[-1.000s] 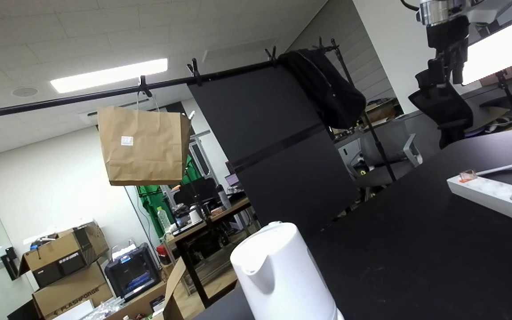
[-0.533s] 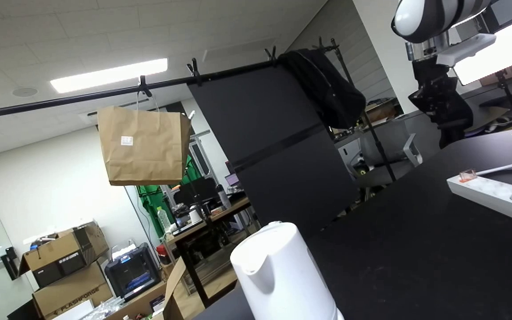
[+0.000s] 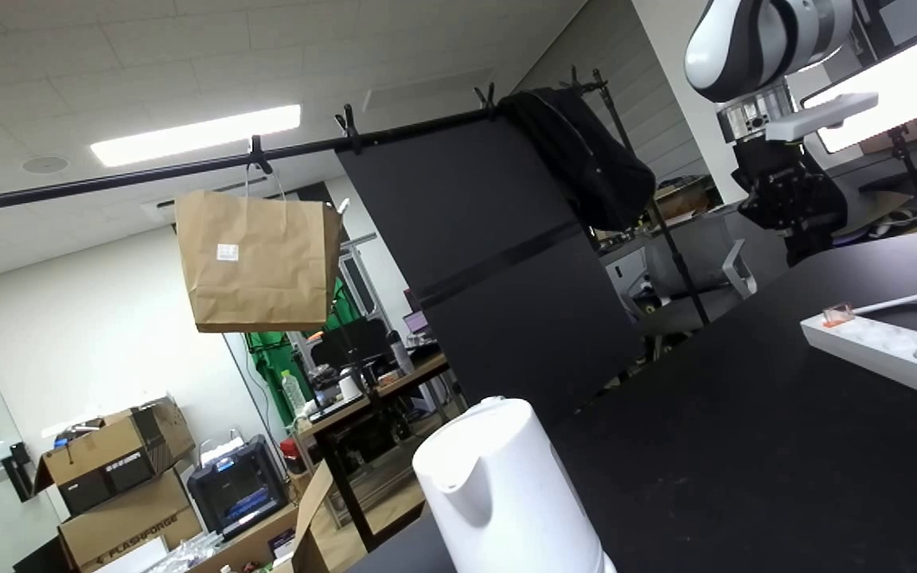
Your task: Turn on the extension cable
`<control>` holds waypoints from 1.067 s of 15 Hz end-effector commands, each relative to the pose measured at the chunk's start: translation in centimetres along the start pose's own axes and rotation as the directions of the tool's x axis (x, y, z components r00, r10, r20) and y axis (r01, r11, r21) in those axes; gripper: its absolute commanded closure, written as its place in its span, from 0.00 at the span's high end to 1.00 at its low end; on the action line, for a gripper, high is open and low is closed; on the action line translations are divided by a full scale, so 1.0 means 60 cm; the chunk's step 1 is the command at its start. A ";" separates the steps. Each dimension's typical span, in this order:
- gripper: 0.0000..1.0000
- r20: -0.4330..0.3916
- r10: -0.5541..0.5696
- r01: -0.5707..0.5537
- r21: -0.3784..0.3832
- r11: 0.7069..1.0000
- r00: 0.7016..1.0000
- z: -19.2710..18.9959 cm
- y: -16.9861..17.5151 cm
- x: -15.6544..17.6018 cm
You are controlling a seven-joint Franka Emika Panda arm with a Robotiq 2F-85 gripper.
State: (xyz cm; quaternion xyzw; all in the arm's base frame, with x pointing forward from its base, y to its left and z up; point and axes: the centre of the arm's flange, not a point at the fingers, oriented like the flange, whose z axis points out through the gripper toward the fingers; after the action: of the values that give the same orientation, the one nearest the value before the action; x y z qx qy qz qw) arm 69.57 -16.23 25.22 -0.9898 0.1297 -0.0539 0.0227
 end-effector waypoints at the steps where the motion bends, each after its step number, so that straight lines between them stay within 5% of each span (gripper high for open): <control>1: 0.01 0.000 0.001 -0.001 0.000 1.000 1.000 0.000 0.001 0.000; 5: 0.00 -0.001 0.002 -0.002 0.001 1.000 1.000 -0.002 0.002 0.001; 12: 0.00 0.021 0.267 -0.266 -0.027 0.964 0.964 0.042 0.001 -0.009; 16: 0.00 0.043 0.226 -0.225 -0.024 0.974 0.973 0.058 0.002 -0.015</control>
State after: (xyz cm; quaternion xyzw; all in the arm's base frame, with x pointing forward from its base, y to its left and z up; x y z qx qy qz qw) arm 69.05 -15.97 21.61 -0.9698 0.2414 -0.0270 0.0221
